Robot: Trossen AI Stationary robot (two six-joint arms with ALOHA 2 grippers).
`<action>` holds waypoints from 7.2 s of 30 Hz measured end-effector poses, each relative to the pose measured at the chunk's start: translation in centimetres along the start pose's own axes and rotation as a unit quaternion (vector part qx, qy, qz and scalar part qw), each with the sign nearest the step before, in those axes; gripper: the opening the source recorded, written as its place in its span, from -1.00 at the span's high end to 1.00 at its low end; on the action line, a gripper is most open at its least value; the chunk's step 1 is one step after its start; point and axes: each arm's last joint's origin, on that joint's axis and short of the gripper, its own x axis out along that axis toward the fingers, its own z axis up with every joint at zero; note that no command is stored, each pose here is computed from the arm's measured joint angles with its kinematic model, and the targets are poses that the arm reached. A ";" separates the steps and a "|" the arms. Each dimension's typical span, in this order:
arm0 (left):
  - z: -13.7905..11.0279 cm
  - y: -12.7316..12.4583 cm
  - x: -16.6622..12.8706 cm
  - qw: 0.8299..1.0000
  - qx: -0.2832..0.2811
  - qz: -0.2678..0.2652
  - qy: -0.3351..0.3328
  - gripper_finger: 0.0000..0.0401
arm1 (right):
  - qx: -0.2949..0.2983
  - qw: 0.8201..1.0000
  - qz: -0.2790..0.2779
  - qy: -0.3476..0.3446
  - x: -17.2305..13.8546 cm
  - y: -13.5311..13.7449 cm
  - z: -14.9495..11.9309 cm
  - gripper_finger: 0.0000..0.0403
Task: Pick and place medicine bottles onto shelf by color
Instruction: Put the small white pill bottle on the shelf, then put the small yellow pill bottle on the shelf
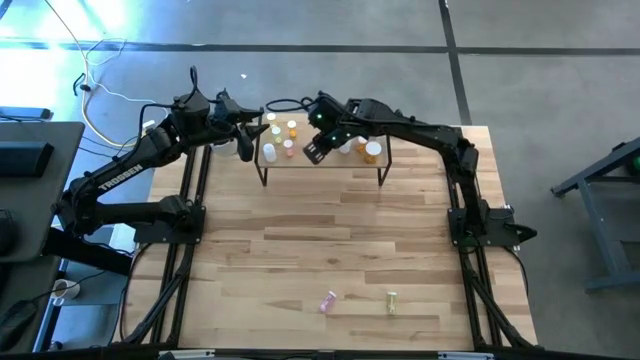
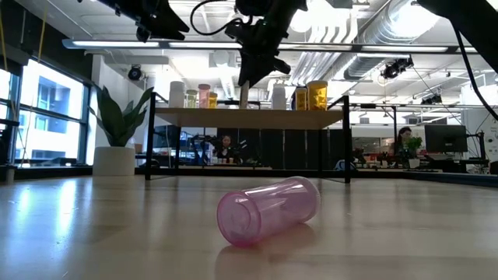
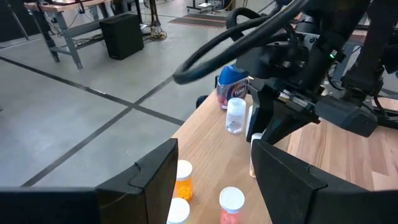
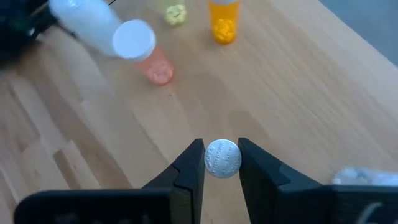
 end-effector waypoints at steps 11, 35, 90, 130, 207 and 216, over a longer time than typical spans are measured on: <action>0.0 0.0 0.0 1.000 0.000 0.000 0.000 0.04 | -0.174 0.984 0.036 0.004 0.0 -1.2 0.4 0.66; -0.1 0.0 0.0 1.000 0.000 -0.001 0.003 0.04 | -0.325 0.943 0.070 0.011 0.0 -1.2 0.1 0.48; -0.3 0.0 0.0 0.999 0.037 0.000 0.015 0.04 | -0.131 0.986 0.085 -0.055 -11.0 0.9 -1.5 0.35; -0.4 -0.5 -3.0 0.999 -0.044 -0.001 0.022 0.04 | 0.051 0.985 0.031 0.160 -12.4 7.6 -20.5 0.35; -2.2 -1.0 -3.3 0.989 -0.076 -0.046 0.114 -0.04 | 0.358 0.871 -0.151 0.301 -2.7 19.0 -38.6 0.02; -2.2 -1.0 -3.3 0.989 -0.076 -0.046 0.114 -0.04 | 0.383 0.867 -0.163 0.272 -2.7 19.5 -40.5 0.04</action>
